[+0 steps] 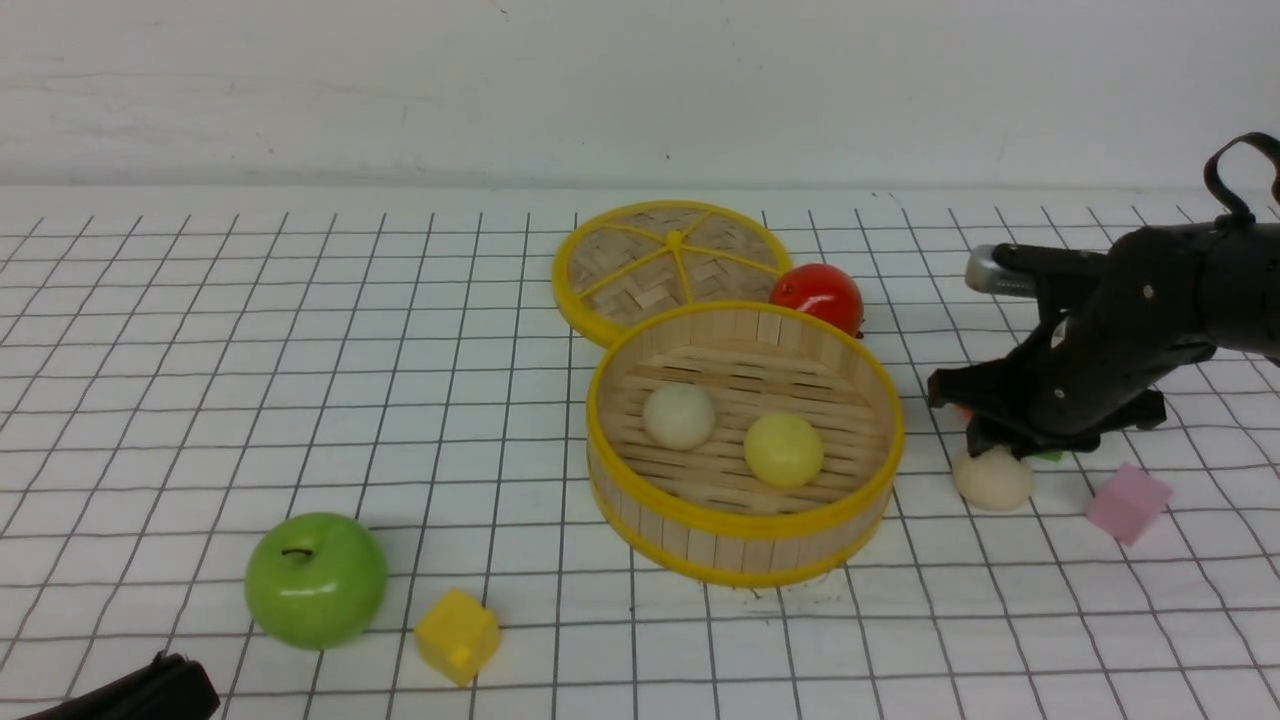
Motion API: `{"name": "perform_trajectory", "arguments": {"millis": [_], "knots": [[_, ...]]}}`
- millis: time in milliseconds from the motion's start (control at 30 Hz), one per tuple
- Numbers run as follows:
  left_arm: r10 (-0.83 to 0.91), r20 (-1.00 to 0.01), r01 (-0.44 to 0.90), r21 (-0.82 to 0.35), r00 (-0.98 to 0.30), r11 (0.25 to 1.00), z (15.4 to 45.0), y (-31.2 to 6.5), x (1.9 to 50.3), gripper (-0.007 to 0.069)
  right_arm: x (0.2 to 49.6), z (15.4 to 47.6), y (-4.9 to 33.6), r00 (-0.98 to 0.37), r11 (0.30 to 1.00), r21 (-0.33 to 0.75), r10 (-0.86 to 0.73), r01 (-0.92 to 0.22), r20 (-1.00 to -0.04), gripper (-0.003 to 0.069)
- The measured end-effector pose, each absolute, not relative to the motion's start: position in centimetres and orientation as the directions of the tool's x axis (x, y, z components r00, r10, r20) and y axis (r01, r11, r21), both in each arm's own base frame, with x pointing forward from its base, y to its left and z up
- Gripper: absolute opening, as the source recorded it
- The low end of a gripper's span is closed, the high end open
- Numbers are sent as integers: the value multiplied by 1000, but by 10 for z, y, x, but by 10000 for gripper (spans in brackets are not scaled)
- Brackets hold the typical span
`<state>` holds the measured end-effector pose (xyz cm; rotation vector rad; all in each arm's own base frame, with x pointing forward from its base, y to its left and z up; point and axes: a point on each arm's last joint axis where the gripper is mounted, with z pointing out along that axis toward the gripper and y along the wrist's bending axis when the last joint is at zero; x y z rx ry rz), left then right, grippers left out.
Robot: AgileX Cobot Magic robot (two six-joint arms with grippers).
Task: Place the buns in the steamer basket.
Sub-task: Use the right arm to grab a steamed stuffed bun, then use the right arm to put the steamed stuffed bun into the steamer
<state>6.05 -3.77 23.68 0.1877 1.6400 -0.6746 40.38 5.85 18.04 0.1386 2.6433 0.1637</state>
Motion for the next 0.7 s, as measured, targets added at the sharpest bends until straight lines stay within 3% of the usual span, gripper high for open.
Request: {"name": "perform_trajectory", "arguments": {"millis": [133, 333, 467, 700], "knots": [[-253, -947, 487, -318, -197, 813, 237, -38, 61, 48, 404, 179, 59, -880, 989, 134, 114, 58, -462, 231], [-253, -947, 487, -318, -197, 813, 237, -38, 61, 56, 401, 184, 59, -888, 994, 108, 57, 8, -457, 18], [-253, -947, 487, -318, -197, 813, 237, -38, 61, 57, 394, 202, 63, -885, 994, 109, 40, -13, -464, 3], [-253, -947, 487, -318, -197, 813, 237, -38, 61, 59, 390, 266, 104, -795, 973, 177, -11, -149, -607, 3]]}}
